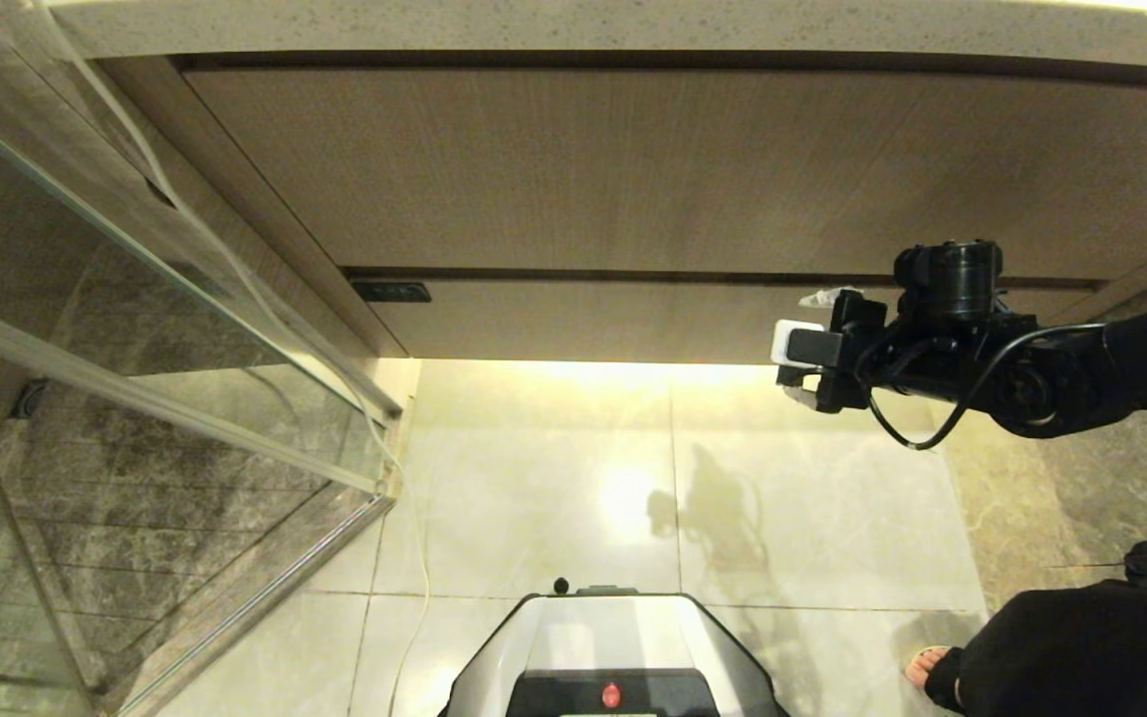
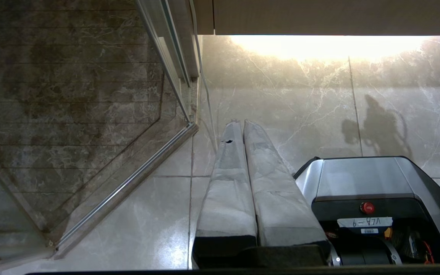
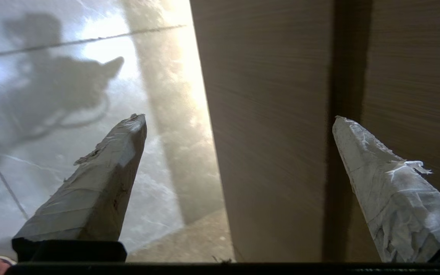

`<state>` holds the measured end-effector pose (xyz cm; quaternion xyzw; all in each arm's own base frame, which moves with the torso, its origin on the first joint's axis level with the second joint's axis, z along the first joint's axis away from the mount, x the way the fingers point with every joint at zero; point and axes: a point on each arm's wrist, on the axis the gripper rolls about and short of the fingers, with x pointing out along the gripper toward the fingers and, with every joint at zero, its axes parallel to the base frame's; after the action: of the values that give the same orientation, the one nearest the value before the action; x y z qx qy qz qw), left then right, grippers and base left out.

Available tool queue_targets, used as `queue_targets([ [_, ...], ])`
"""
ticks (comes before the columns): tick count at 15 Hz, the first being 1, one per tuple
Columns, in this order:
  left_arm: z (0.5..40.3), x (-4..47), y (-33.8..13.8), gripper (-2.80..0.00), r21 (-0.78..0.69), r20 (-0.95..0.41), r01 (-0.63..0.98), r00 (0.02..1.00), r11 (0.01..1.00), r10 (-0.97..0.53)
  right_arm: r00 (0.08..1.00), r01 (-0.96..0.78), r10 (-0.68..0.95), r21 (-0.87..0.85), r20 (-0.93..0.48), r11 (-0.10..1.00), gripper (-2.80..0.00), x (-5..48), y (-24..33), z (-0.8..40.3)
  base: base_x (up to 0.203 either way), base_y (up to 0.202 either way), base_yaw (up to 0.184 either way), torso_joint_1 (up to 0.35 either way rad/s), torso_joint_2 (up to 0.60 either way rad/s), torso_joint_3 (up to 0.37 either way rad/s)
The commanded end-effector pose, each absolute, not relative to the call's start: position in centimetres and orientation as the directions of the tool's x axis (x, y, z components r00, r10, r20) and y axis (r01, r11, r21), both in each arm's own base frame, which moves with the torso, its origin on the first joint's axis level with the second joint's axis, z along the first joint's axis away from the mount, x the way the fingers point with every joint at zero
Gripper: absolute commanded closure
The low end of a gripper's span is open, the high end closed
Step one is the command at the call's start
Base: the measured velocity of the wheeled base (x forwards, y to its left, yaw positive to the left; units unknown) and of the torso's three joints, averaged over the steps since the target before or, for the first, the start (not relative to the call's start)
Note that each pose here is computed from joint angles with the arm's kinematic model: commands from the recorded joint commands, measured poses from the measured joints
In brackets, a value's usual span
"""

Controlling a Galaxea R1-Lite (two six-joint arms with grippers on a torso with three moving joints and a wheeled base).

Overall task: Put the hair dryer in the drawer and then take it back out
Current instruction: Pull open the drawer

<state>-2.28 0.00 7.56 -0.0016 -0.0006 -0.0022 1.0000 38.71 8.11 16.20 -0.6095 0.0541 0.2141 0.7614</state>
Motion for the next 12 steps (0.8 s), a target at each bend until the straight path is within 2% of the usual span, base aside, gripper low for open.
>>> queue_targets([
  [1, 7.5, -2.3, 0.0, 0.0, -0.003, 0.001, 0.005, 1.0, 1.0, -0.005, 0.889, -0.42, 0.28, -0.889, -0.362, 0.185, -2.8, 39.4, 8.3, 15.1, 0.0, 0.0, 0.0, 0.0, 0.0, 0.0],
  [7, 7.6, -2.3, 0.0, 0.0, -0.004, 0.002, 0.005, 1.0, 1.0, -0.005, 0.864, -0.439, 0.352, -0.88, -0.359, 0.18, -2.8, 40.1, 7.9, 14.7, 0.0, 0.0, 0.0, 0.0, 0.0, 0.0],
  [9, 7.5, -2.3, 0.0, 0.0, -0.004, 0.0, 0.005, 1.0, 1.0, -0.005, 0.849, -0.429, 0.402, -0.892, -0.344, 0.142, -2.8, 40.4, 7.5, 14.8, 0.0, 0.0, 0.0, 0.0, 0.0, 0.0],
  [10, 7.6, -2.3, 0.0, 0.0, -0.003, 0.001, 0.005, 1.0, 1.0, -0.005, 0.852, -0.399, 0.403, -0.913, -0.334, 0.086, -2.8, 40.8, 7.1, 15.0, 0.0, 0.0, 0.0, 0.0, 0.0, 0.0],
  [12, 7.6, -2.3, 0.0, 0.0, -0.004, 0.002, 0.006, 1.0, 1.0, -0.006, 0.847, -0.39, 0.416, -0.918, -0.331, 0.063, -2.8, 41.5, 6.9, 15.3, 0.0, 0.0, 0.0, 0.0, 0.0, 0.0],
])
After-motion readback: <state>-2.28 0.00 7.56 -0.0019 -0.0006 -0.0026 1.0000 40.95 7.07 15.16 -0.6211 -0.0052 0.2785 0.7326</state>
